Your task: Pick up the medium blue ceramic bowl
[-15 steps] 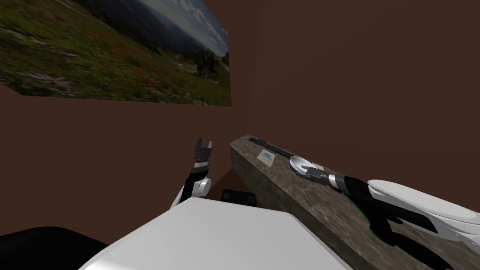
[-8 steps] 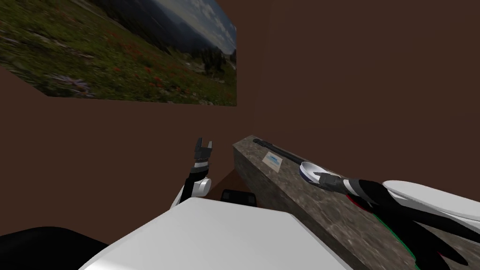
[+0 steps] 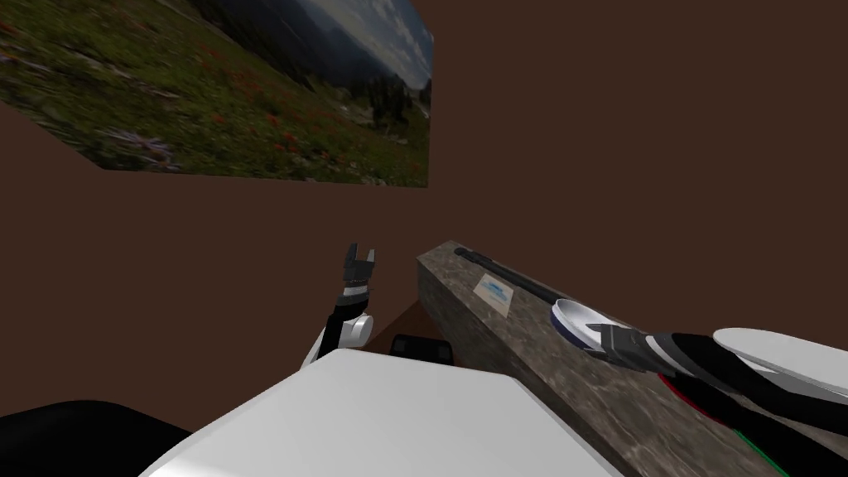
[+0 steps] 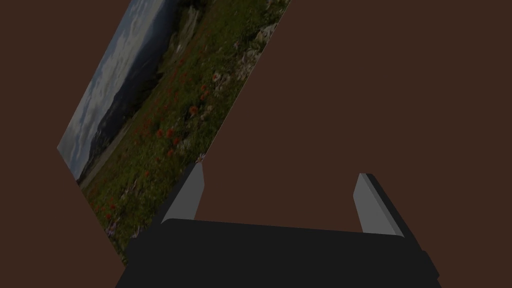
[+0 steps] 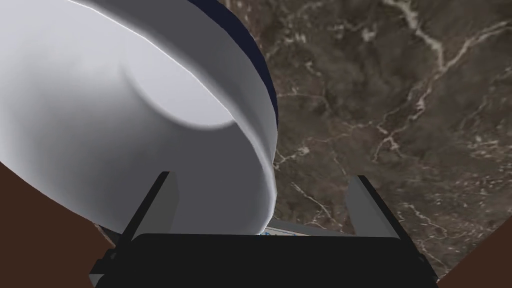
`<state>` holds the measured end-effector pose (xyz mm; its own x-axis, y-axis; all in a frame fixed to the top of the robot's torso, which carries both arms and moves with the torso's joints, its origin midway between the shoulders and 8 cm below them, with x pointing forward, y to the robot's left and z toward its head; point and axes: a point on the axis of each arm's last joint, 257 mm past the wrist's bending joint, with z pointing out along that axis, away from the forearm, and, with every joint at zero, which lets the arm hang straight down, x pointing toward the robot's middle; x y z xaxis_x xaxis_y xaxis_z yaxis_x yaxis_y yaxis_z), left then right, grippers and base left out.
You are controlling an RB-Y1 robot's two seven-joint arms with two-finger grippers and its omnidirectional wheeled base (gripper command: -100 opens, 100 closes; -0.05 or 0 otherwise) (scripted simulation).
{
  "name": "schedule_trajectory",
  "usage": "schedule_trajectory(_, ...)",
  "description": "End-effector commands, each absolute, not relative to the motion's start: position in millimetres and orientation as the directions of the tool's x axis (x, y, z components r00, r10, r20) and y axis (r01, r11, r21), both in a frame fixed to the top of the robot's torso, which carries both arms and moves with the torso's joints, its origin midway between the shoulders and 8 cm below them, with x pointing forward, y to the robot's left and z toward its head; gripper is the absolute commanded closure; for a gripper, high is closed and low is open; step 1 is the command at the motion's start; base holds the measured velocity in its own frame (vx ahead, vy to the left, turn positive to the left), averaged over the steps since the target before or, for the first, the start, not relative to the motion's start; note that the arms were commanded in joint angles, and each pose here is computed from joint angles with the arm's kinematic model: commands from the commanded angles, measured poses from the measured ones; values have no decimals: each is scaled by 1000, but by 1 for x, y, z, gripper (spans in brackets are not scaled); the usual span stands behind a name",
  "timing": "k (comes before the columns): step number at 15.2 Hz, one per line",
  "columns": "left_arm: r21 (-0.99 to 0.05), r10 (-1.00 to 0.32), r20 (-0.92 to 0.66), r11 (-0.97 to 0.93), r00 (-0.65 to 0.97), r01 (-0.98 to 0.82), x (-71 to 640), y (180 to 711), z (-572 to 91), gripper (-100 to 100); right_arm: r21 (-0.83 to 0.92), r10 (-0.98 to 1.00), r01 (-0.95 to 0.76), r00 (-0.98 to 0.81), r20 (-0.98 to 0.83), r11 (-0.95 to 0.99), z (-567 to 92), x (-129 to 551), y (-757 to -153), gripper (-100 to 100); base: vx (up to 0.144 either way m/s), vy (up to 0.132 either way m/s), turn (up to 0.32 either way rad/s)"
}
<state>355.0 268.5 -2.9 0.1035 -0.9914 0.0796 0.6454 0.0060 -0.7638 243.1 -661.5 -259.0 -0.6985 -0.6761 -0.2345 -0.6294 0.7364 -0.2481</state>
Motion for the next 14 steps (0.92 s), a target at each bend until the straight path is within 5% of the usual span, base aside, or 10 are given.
schedule_trajectory(1,-764,-991,80,6,103,645,355,269,-3,0,-237,-687,-649,-712,-146,723,-259,217,-682,-100,56,51,157)
schedule_trajectory(5,-764,-991,80,6,103,645,355,269,-3,0,-226,-692,-662,-716,-95,715,-259,201,-693,-100,50,49,69)
schedule_trajectory(10,-764,-991,80,6,103,646,355,269,-3,0,-220,-648,-619,-756,-93,754,-280,178,-699,-100,-52,-34,227)
schedule_trajectory(11,-764,-991,79,6,103,645,355,269,-3,0,-222,-645,-616,-758,-93,756,-281,177,-700,100,-17,-13,4)
schedule_trajectory(14,-764,-991,79,6,104,645,355,269,-3,0,-220,-644,-615,-759,-94,757,-282,177,-699,100,-4,-2,-4)
